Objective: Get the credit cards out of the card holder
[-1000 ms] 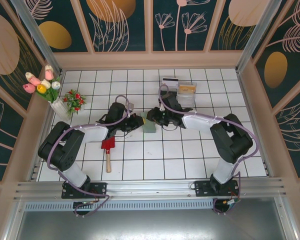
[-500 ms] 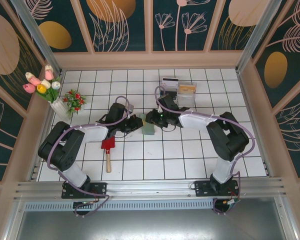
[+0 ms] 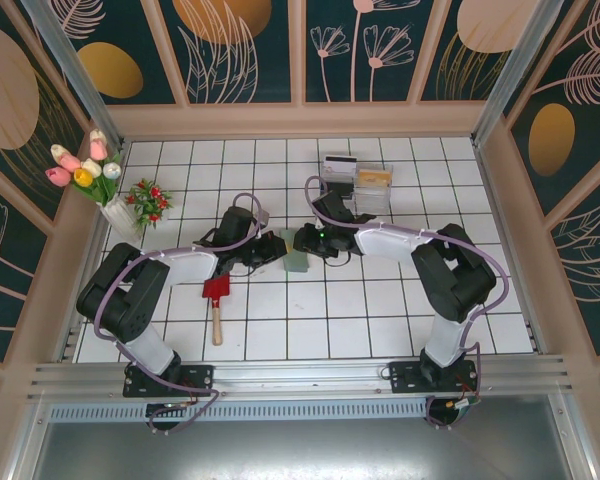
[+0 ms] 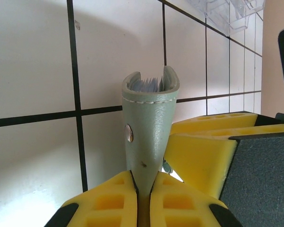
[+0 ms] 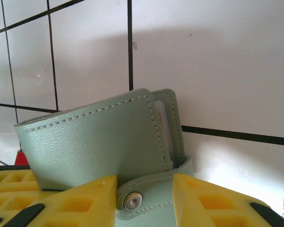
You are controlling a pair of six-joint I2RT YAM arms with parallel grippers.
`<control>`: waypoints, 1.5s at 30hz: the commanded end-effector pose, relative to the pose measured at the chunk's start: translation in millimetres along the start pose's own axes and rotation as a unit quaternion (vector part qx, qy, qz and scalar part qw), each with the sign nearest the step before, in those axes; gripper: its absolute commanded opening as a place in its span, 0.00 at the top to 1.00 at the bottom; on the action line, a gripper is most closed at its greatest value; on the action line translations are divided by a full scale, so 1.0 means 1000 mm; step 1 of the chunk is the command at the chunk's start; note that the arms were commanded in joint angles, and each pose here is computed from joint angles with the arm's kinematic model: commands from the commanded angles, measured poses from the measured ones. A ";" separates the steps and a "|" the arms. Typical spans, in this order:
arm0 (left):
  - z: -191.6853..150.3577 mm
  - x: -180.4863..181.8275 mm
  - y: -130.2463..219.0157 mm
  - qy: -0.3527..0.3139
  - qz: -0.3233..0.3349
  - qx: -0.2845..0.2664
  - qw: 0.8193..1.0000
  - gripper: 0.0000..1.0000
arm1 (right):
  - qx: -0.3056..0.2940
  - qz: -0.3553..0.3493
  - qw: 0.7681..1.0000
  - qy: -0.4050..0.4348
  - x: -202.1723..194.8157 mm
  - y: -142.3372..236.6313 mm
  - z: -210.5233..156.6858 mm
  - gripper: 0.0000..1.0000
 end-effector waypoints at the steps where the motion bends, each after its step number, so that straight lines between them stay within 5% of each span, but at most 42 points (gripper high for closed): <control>1: 0.020 -0.011 0.010 -0.030 0.016 -0.040 0.999 1.00 | -0.017 -0.110 0.994 -0.020 -0.034 -0.003 -0.002 0.65; 12: 0.020 -0.013 0.006 -0.032 0.006 -0.030 0.999 1.00 | -0.061 -0.052 0.997 -0.009 -0.020 0.021 0.006 0.65; 22: 0.015 -0.007 0.002 -0.030 0.013 -0.010 0.999 1.00 | -0.038 0.060 0.997 0.026 0.007 0.018 0.008 0.52; 30: 0.014 -0.005 0.000 -0.024 0.014 -0.005 1.000 1.00 | -0.044 -0.020 0.999 0.007 -0.008 0.001 0.015 0.60; 42: 0.013 0.001 -0.005 -0.011 0.036 0.011 0.999 1.00 | -0.034 -0.033 0.999 0.011 -0.011 -0.015 0.018 0.74; 45: 0.016 0.000 -0.004 0.009 0.051 0.009 0.999 0.71 | -0.042 -0.038 0.998 0.027 -0.011 -0.013 0.020 0.85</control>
Point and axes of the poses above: each hand's point on the last joint's axis, 136 mm out from that joint toward the fingers, its own y axis back along the fingers, its own x axis along the line the jaws close on, z = x × y, the point moved 8 cm from there along y, back along the fingers, and after that the axes turned 9 degrees about -y, right-handed, at the moved point
